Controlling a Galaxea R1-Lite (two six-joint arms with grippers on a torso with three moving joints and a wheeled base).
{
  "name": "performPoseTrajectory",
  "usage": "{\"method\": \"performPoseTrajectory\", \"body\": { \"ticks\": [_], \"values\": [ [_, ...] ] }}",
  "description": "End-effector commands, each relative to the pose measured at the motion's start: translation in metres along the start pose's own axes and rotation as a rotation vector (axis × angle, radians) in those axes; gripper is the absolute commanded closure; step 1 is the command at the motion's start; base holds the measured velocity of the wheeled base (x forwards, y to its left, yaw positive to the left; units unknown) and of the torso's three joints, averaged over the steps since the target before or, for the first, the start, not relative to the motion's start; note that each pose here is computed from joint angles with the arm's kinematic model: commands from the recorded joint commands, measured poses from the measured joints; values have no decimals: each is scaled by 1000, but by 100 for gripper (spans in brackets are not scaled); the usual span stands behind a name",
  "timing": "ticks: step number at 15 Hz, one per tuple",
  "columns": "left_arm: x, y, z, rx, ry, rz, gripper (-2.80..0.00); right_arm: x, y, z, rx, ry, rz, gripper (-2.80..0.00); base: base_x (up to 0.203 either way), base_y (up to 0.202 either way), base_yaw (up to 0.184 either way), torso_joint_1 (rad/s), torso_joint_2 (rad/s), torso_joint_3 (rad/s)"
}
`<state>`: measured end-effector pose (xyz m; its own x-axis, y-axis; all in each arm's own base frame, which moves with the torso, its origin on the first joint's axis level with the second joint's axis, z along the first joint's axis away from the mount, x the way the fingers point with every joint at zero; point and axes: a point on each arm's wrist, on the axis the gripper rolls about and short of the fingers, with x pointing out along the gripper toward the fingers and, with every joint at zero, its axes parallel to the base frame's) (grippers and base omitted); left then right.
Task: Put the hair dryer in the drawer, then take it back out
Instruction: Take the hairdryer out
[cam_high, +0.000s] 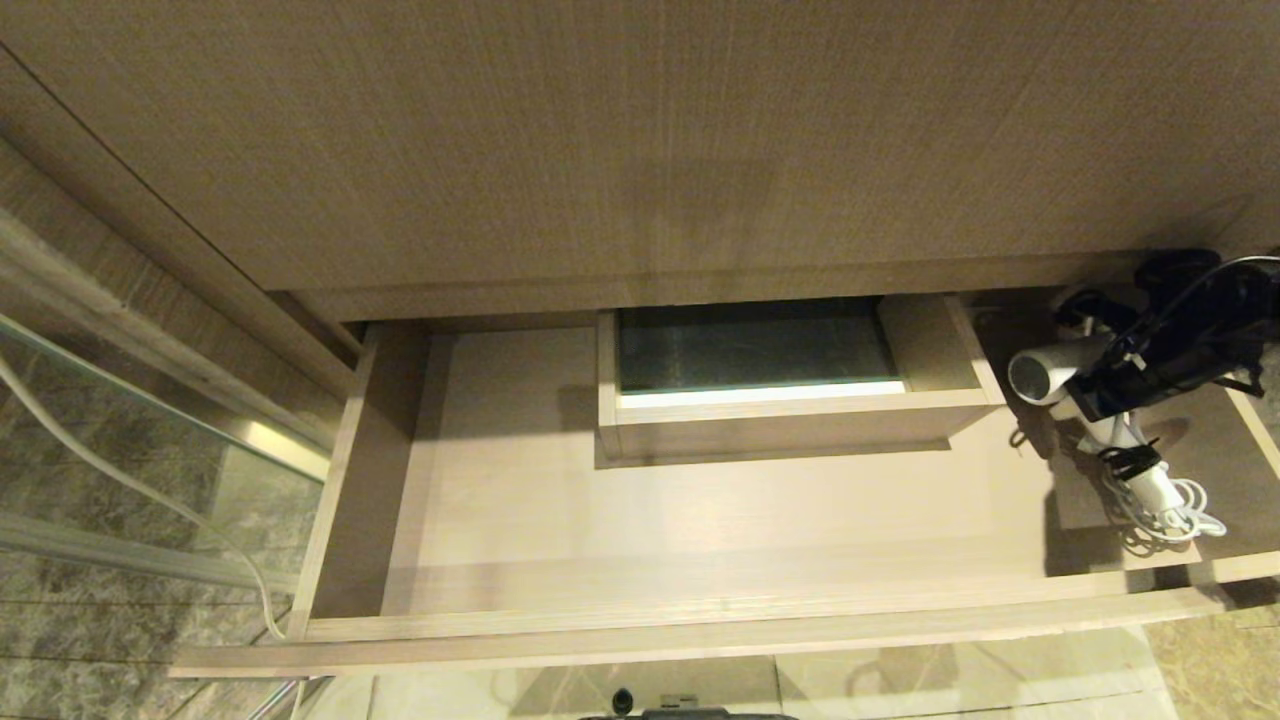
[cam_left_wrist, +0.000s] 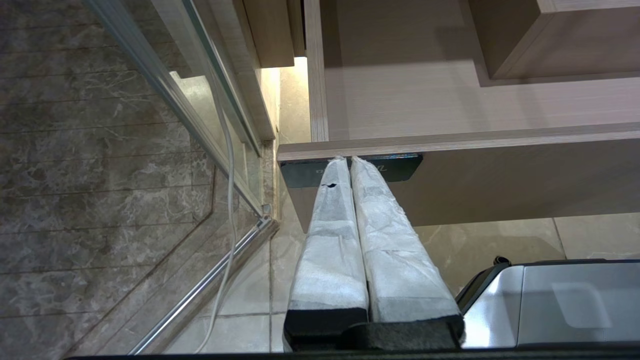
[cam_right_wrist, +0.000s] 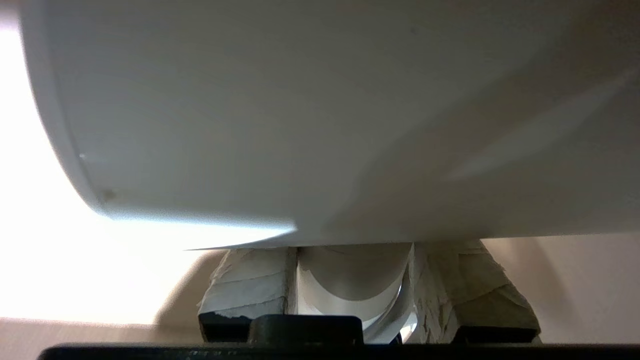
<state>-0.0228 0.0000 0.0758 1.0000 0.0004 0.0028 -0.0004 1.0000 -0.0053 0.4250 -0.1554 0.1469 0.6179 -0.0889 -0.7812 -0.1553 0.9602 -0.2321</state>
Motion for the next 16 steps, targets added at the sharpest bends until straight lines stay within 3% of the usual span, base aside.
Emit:
{"method": "performPoseTrajectory", "body": {
  "ticks": [1,8,16],
  "values": [
    [0,0,0,-1,1,1,0,-29,2,4,-6,-16,-8,0,0,0,0,0,0,0],
    [0,0,0,-1,0,1,0,-94,21,-10,-3,48,34,0,0,0,0,0,0,0],
    [0,0,0,-1,0,1,0,-151,37,-21,-22,-7,-1,0,0,0,0,0,0,0]
  ]
}}
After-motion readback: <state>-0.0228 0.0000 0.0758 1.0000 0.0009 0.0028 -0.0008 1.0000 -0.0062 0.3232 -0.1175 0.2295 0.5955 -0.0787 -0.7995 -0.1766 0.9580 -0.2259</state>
